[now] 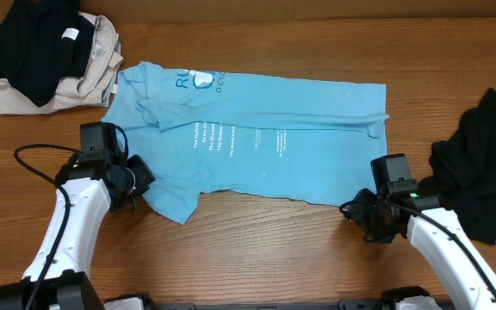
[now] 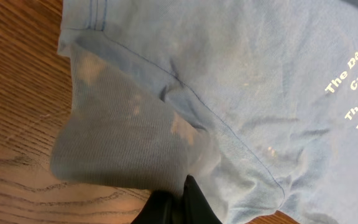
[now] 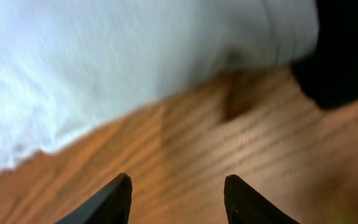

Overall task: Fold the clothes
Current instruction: 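Grasp the shirt's near hem corners with left and right grippers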

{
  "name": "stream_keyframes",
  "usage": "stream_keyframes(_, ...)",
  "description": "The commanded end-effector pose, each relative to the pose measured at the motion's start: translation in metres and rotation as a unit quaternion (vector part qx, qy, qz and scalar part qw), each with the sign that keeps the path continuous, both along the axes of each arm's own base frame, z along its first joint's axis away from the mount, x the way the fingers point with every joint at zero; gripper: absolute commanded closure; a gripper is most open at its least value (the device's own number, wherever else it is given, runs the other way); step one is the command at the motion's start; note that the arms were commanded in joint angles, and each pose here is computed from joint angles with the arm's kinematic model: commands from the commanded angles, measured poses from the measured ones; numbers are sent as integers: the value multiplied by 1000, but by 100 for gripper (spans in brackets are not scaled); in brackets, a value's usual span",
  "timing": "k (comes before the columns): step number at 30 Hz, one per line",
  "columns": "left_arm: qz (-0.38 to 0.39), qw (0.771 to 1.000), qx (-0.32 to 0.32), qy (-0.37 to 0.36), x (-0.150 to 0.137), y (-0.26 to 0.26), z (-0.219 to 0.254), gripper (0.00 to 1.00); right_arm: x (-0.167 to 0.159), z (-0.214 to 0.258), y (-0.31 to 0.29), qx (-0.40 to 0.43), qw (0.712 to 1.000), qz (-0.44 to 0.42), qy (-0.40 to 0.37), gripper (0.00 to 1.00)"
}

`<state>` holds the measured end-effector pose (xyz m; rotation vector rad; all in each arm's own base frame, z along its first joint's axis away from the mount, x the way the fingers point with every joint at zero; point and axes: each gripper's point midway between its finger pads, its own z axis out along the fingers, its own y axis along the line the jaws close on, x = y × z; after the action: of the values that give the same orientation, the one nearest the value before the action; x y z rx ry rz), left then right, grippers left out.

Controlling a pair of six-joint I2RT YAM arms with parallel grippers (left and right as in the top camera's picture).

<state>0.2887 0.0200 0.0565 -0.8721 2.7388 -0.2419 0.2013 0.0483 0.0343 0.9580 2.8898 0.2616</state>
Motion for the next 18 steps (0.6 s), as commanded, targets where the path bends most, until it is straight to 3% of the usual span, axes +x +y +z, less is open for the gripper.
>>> stream_keyframes(1, -3, 1000, 14, -8, 6, 7, 6, 96, 11, -5, -14, -42, 998, -38, -16, 48)
stream_keyframes(18, 6, 999, 44, 7, -1, 18, 4, 96, 9, -53, -39, -102, 987, -108, 60, 49)
